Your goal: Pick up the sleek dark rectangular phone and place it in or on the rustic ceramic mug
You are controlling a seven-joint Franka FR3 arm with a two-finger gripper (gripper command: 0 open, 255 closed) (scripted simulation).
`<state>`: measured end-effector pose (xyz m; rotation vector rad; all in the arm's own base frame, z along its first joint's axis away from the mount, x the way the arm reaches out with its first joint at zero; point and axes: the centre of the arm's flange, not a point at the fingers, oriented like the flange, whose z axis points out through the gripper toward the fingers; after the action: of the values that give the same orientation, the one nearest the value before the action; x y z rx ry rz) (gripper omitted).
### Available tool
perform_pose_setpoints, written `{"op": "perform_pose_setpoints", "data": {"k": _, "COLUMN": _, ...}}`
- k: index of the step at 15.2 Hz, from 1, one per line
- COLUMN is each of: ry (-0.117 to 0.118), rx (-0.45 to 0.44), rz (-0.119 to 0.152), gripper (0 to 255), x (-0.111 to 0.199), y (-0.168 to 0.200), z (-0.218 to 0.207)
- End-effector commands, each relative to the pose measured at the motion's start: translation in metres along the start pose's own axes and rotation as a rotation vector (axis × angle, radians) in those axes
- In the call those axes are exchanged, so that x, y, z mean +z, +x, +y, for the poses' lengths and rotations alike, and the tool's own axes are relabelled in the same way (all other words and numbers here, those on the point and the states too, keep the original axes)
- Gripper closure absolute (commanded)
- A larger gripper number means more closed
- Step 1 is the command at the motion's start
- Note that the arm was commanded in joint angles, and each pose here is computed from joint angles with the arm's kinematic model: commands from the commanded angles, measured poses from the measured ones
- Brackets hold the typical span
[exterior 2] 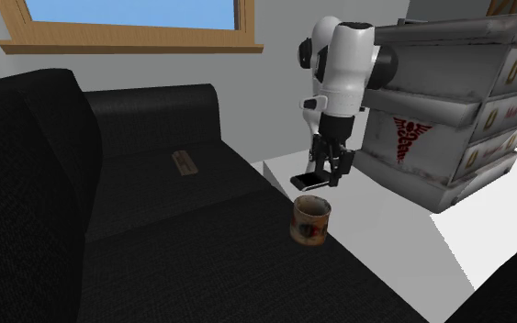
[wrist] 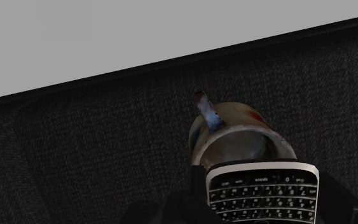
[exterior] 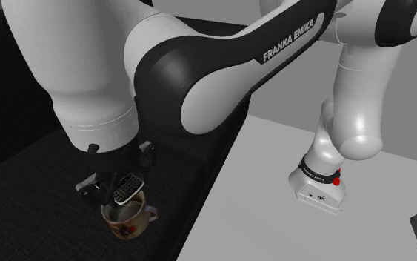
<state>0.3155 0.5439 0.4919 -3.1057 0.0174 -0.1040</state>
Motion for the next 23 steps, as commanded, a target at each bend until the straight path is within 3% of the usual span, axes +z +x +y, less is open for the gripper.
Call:
{"op": "perform_pose_setpoints", "data": {"k": 1, "ry": 0.000, "rx": 0.000, "rz": 0.000, "gripper": 255, "x": 0.010, "y": -0.001, "z": 0.000}}
{"op": "perform_pose_setpoints", "data": {"k": 8, "ry": 0.000, "rx": 0.000, "rz": 0.000, "gripper": 255, "x": 0.048, "y": -0.003, "z": 0.001}}
{"op": "perform_pose_setpoints", "data": {"k": 16, "ry": 0.000, "rx": 0.000, "rz": 0.000, "gripper": 255, "x": 0.048, "y": -0.003, "z": 0.001}}
{"op": "perform_pose_setpoints", "data": {"k": 17, "ry": 0.000, "rx": 0.000, "rz": 0.000, "gripper": 0, "x": 0.048, "y": -0.003, "z": 0.001}}
{"op": "perform_pose_setpoints", "data": {"k": 22, "ry": 0.000, "rx": 0.000, "rz": 0.000, "gripper": 0, "x": 0.048, "y": -0.003, "z": 0.001}}
{"op": "perform_pose_setpoints", "data": {"k": 23, "ry": 0.000, "rx": 0.000, "rz": 0.000, "gripper": 0, "x": 0.035, "y": -0.003, "z": 0.001}}
